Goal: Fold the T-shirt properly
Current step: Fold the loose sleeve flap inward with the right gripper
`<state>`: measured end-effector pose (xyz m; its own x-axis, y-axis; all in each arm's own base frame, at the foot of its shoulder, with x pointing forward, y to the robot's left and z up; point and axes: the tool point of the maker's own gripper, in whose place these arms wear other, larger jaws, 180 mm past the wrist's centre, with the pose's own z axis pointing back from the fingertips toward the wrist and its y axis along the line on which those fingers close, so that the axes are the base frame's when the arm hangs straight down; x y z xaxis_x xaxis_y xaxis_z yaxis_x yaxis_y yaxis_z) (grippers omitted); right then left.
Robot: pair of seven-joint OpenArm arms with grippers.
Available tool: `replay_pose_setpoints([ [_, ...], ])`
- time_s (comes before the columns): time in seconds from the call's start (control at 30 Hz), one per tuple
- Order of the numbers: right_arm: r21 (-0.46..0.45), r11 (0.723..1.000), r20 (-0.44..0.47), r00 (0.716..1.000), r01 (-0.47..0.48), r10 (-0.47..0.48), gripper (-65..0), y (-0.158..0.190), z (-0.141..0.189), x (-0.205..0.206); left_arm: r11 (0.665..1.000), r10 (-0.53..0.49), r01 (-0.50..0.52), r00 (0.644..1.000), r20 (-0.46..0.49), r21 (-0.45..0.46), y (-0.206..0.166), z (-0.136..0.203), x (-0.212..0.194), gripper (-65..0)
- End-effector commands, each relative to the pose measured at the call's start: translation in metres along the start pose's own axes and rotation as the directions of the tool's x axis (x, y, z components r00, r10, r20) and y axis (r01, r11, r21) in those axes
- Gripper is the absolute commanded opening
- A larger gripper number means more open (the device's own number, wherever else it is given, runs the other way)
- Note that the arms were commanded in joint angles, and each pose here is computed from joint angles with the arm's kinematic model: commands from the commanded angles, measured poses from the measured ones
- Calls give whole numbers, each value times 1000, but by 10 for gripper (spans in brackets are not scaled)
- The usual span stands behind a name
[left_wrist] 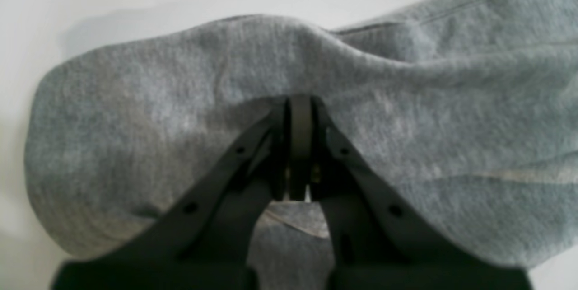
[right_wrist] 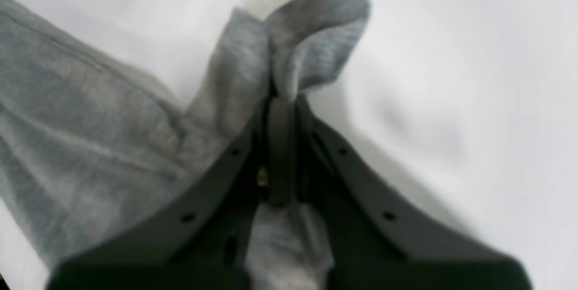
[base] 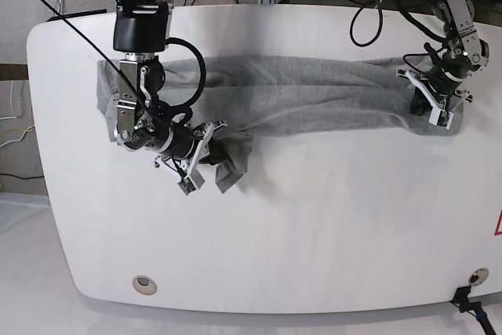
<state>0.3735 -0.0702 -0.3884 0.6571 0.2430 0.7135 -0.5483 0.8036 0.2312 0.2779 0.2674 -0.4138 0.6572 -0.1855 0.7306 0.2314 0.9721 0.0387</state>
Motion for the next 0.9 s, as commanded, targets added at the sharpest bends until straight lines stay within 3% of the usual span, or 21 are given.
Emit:
replay_pose_setpoints([
  [0.0,-36,999,76,996,-38,41,-650,-7,19,36,1000,-13,12,1000,29,20,8,3,11,-650],
  [0.37,-132,978,-65,986,-161,153,-650,11,69,10,1000,-13,13,1000,26,18,7,2,11,-650],
  [0.73,-63,994,-153,985,-89,79,-650,57,72,-62,1000,-14,14,1000,22,18,7,2,10,-650],
  [0.87,-57,995,-163,984,-79,69,-650,60,72,-69,1000,-14,14,1000,22,18,7,2,10,-650],
])
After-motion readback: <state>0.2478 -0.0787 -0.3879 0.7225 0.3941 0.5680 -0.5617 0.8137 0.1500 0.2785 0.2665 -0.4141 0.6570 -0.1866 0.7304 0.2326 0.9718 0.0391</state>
